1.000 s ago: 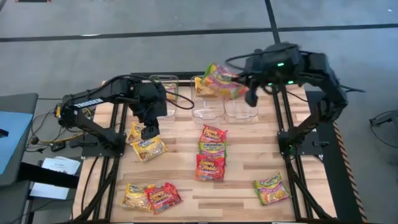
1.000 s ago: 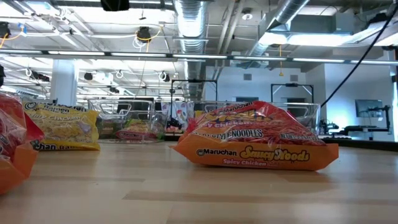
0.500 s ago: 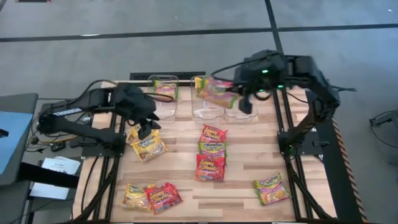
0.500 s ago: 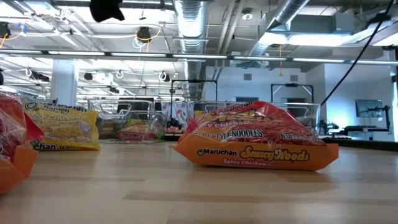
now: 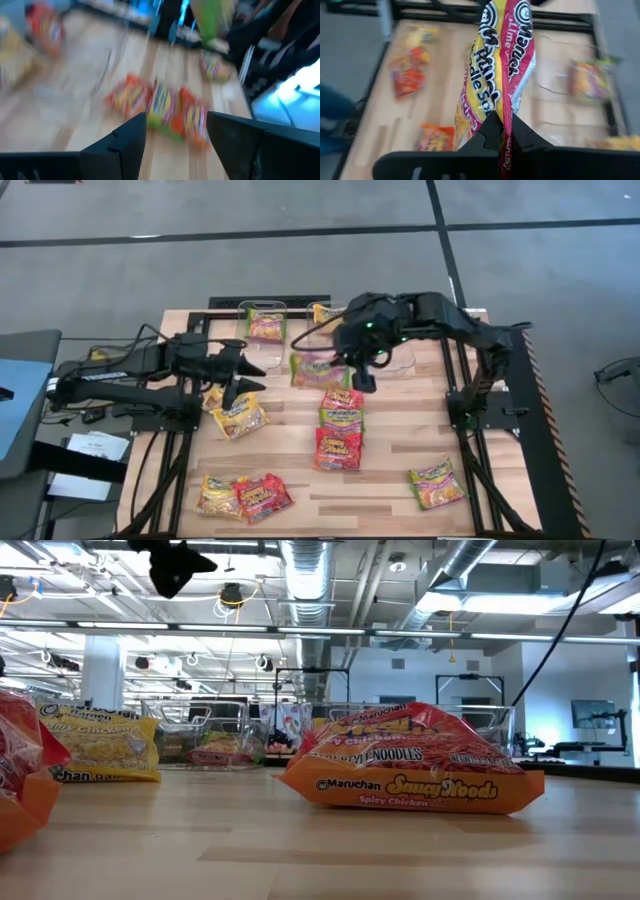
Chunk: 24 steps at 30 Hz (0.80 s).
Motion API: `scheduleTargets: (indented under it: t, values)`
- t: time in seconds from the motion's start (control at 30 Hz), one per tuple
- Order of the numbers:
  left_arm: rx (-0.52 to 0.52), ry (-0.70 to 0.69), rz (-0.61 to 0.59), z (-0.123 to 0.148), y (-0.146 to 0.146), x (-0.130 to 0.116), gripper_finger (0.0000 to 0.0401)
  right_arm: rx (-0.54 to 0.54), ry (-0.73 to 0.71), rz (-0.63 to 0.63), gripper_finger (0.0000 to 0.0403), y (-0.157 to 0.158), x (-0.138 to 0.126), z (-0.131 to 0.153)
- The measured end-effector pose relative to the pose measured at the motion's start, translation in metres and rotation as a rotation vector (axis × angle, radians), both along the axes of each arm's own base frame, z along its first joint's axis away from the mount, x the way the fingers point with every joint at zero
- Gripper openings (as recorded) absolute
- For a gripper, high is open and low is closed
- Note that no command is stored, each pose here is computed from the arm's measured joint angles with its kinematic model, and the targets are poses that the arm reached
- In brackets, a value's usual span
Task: Sort Maruchan noodles
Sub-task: Put the green noodle pack into the left transparent bin
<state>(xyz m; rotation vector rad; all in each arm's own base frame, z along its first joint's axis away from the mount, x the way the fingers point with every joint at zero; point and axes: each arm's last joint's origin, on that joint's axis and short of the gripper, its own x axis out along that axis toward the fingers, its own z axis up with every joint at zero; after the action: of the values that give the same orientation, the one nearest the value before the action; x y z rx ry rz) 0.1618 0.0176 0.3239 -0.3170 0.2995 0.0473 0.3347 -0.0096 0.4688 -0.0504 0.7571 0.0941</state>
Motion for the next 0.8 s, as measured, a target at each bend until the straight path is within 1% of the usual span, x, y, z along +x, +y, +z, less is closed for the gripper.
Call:
scheduleTargets:
  t: [0.07, 0.13, 0.17, 0.2, 0.3, 0.33, 0.37, 0.47, 0.53, 0.6, 0.67, 0.8]
  values:
    - [0.011, -0.022, -0.004, -0.005, 0.000, 0.000, 0.0194, 0.023, -0.024, 0.059, 0.0014, 0.001, 0.010, -0.003]
    - [0.012, -0.074, -0.034, -0.004, 0.000, 0.001, 0.0194, 0.031, -0.015, 0.081, 0.0014, 0.002, 0.015, -0.008]
    - [0.007, -0.070, -0.048, -0.006, 0.000, 0.002, 0.0194, 0.030, -0.011, 0.084, 0.0014, 0.001, 0.020, -0.011]
    - [0.003, -0.068, -0.058, -0.007, 0.000, 0.002, 0.0194, 0.028, -0.040, 0.094, 0.0014, 0.001, 0.025, -0.011]
    - [-0.003, -0.078, -0.081, -0.007, 0.000, 0.004, 0.0194, 0.019, -0.015, 0.133, 0.0014, 0.001, 0.029, -0.018]
    - [-0.002, -0.080, -0.082, -0.007, 0.000, 0.004, 0.0194, 0.017, -0.033, 0.144, 0.0014, 0.002, 0.033, -0.018]
    - [0.003, -0.079, -0.088, -0.007, 0.000, 0.005, 0.0194, 0.019, -0.054, 0.149, 0.0014, 0.003, 0.035, -0.017]
    - [0.016, -0.121, -0.122, -0.003, 0.000, 0.008, 0.0194, 0.028, -0.022, 0.150, 0.0014, 0.003, 0.036, -0.022]
    - [0.014, -0.131, -0.137, -0.003, 0.000, 0.009, 0.0194, 0.024, -0.052, 0.154, 0.0014, 0.004, 0.041, -0.021]
    - [0.020, -0.172, -0.148, 0.000, 0.000, 0.013, 0.0194, 0.028, -0.033, 0.152, 0.0014, 0.005, 0.040, -0.023]
    - [0.018, -0.179, -0.159, 0.001, 0.000, 0.013, 0.0194, 0.025, -0.059, 0.153, 0.0014, 0.005, 0.041, -0.021]
    - [0.020, -0.204, -0.178, 0.003, -0.001, 0.016, 0.0194, 0.024, -0.060, 0.149, 0.0014, 0.005, 0.041, -0.020]
